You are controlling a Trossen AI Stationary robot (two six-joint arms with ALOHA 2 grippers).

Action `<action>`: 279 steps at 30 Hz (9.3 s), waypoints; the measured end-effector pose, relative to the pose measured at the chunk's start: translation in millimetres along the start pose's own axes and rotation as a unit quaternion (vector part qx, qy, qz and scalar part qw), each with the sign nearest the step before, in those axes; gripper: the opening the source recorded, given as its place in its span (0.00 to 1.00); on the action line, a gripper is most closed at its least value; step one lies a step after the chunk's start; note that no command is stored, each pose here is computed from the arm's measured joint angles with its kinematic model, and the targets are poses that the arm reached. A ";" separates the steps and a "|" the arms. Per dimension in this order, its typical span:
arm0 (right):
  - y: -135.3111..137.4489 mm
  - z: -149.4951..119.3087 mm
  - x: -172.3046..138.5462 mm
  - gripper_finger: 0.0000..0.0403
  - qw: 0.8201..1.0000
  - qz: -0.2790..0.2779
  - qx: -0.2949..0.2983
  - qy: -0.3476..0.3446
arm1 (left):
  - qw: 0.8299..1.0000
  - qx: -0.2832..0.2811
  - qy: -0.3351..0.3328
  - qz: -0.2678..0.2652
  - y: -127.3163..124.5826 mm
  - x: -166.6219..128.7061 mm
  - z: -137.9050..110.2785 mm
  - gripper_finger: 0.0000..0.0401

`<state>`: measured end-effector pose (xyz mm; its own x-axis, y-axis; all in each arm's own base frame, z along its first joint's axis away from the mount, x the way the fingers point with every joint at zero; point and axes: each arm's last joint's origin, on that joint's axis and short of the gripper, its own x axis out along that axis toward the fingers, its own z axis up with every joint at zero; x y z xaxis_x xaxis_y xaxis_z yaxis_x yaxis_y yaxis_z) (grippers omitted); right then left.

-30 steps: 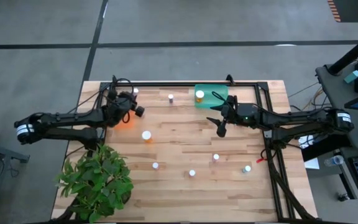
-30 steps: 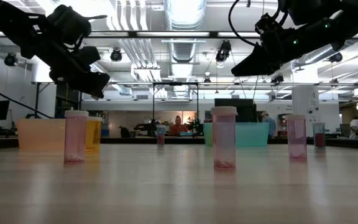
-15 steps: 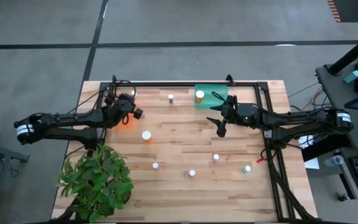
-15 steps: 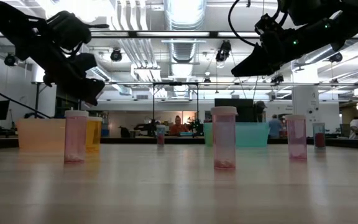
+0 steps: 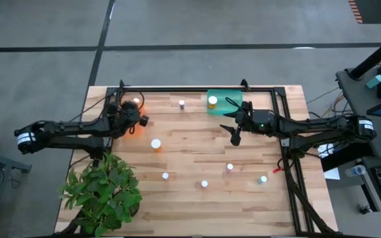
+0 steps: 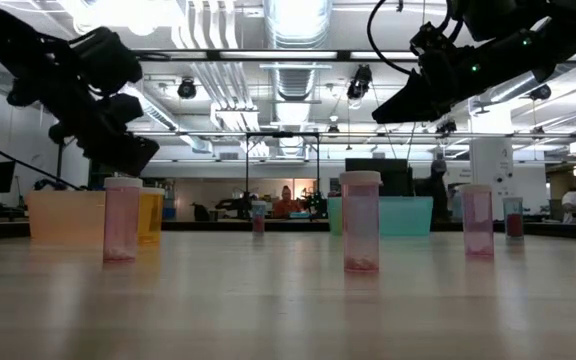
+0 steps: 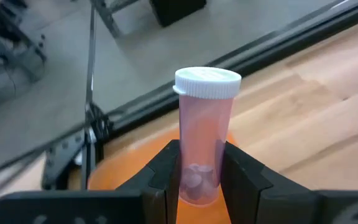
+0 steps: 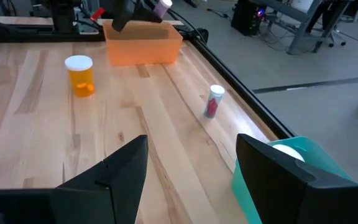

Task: Pick and place medicine bottles into bin by pill shape (circle, oval)
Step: Put the pink tablet bottle into the orange bin

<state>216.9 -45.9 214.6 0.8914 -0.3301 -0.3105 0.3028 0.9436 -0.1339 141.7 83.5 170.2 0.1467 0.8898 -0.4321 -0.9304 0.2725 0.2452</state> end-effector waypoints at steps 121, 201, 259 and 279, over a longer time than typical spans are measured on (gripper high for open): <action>3.0 2.6 -0.2 0.58 0.998 0.053 0.012 -0.026 | 0.888 -0.118 -0.227 -0.382 -9.5 -30.3 54.6 0.18; 41.1 34.1 54.1 0.34 0.979 0.099 -0.029 -0.176 | 0.708 0.039 -0.340 -0.618 -189.5 -8.0 93.7 0.18; 38.0 32.8 48.1 0.22 0.987 0.085 0.017 -0.133 | 0.735 0.055 -0.294 -0.609 -191.2 -2.7 83.9 0.81; 21.9 6.0 -3.9 0.22 0.993 0.022 -0.074 0.092 | 0.743 0.046 -0.256 -0.617 -190.0 -8.7 100.3 0.81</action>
<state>222.1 -23.8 218.6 0.8213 -0.3012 -0.4845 0.2004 0.9475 -0.2493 350.9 60.7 214.4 0.9991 -0.0412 0.0042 0.0412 0.9991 0.0060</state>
